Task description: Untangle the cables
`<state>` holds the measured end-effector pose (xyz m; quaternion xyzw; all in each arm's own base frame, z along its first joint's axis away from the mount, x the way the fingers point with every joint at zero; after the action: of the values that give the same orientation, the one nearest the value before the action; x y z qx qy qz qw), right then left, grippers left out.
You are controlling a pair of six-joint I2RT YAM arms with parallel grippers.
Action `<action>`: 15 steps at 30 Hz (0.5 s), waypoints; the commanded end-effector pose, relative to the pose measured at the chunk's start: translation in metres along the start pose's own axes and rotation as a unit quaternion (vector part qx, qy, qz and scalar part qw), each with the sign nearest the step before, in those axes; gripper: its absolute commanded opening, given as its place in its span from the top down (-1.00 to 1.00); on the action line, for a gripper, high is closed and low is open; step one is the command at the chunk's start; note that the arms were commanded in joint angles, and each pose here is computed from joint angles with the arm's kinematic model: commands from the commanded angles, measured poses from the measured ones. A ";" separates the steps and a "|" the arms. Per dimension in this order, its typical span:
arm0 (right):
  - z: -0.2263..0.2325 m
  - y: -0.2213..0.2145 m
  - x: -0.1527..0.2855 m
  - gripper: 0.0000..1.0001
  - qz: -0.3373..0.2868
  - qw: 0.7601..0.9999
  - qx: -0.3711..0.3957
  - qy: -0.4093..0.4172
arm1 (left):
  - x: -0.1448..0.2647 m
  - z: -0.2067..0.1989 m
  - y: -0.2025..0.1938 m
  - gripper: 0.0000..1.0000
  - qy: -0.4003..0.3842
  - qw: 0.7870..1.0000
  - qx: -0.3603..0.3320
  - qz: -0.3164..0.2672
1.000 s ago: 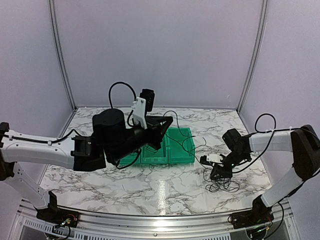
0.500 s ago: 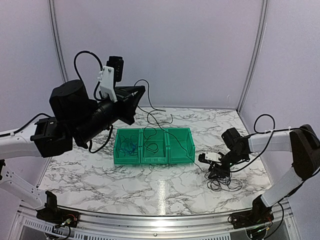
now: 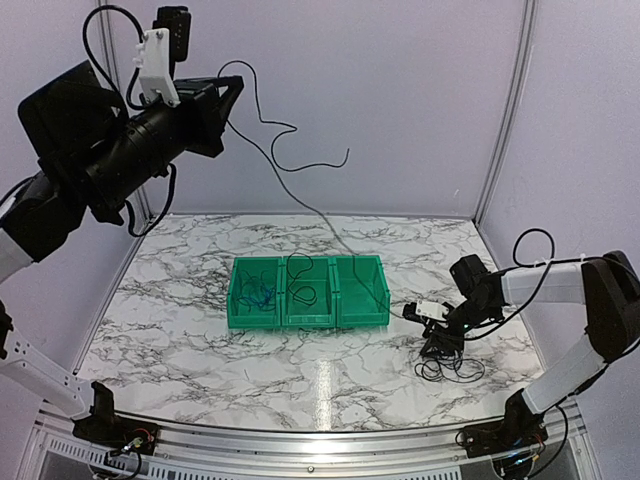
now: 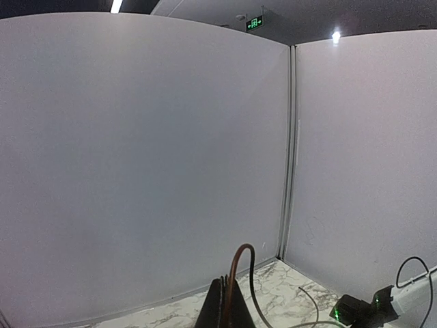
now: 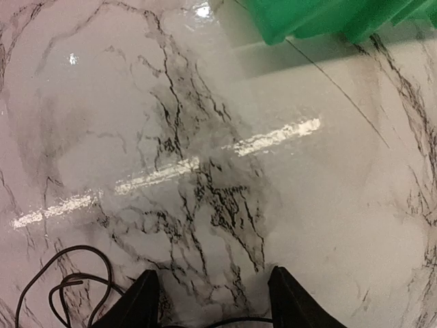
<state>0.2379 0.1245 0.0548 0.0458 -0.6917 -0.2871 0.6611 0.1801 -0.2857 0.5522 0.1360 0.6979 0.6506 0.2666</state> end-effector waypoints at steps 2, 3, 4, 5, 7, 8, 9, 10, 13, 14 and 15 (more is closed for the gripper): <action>0.005 -0.015 0.008 -0.11 0.022 0.999 -0.035 0.010 | -0.006 0.005 -0.001 1.00 0.029 0.998 -0.055 0.025; 0.005 -0.013 0.010 -0.11 0.018 0.999 -0.034 0.009 | -0.006 0.006 0.000 1.00 0.033 0.998 -0.056 0.025; 0.005 -0.012 0.013 -0.11 0.014 0.999 -0.034 0.009 | -0.007 0.006 0.001 1.00 0.035 0.997 -0.058 0.025; 0.005 -0.011 0.015 -0.12 0.010 0.999 -0.034 0.010 | -0.007 0.007 0.003 1.00 0.037 0.997 -0.059 0.024; 0.006 -0.007 0.019 -0.15 0.000 0.999 -0.029 0.014 | -0.009 0.007 0.008 1.00 0.041 0.997 -0.061 0.020; 0.009 -0.005 0.023 -0.17 -0.006 0.999 -0.028 0.021 | -0.010 0.007 0.011 1.00 0.044 0.997 -0.059 0.018; 0.012 0.004 0.029 -0.19 -0.024 0.999 -0.024 0.033 | -0.012 0.006 0.013 1.00 0.043 0.997 -0.059 0.016; 0.015 0.012 0.037 -0.24 -0.042 0.998 -0.020 0.045 | -0.015 0.003 0.012 1.00 0.040 0.997 -0.060 0.017; 0.022 0.036 0.063 -0.36 -0.096 0.994 0.000 0.055 | -0.026 -0.005 0.009 1.00 0.037 0.997 -0.068 0.022; 0.024 0.042 0.070 -0.43 -0.110 0.992 0.009 0.055 | -0.029 -0.007 0.009 1.00 0.037 0.997 -0.072 0.023; 0.025 0.046 0.076 -0.49 -0.120 0.991 0.016 0.051 | -0.032 -0.009 0.011 1.00 0.038 0.996 -0.072 0.021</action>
<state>0.2219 0.1227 0.0950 0.0737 -0.6595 -0.3247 0.6740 0.1949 -0.3046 0.5611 0.1170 0.6623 0.7007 0.2380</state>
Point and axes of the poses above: each gripper's point midway between its finger pads, its own x axis back along the fingers, its own z axis along the line the jaws close on, y = z × x, the point moved 4 cm from there along x, back along the fingers, and after that the axes turned 1 degree about -x, right-handed, at the moved point
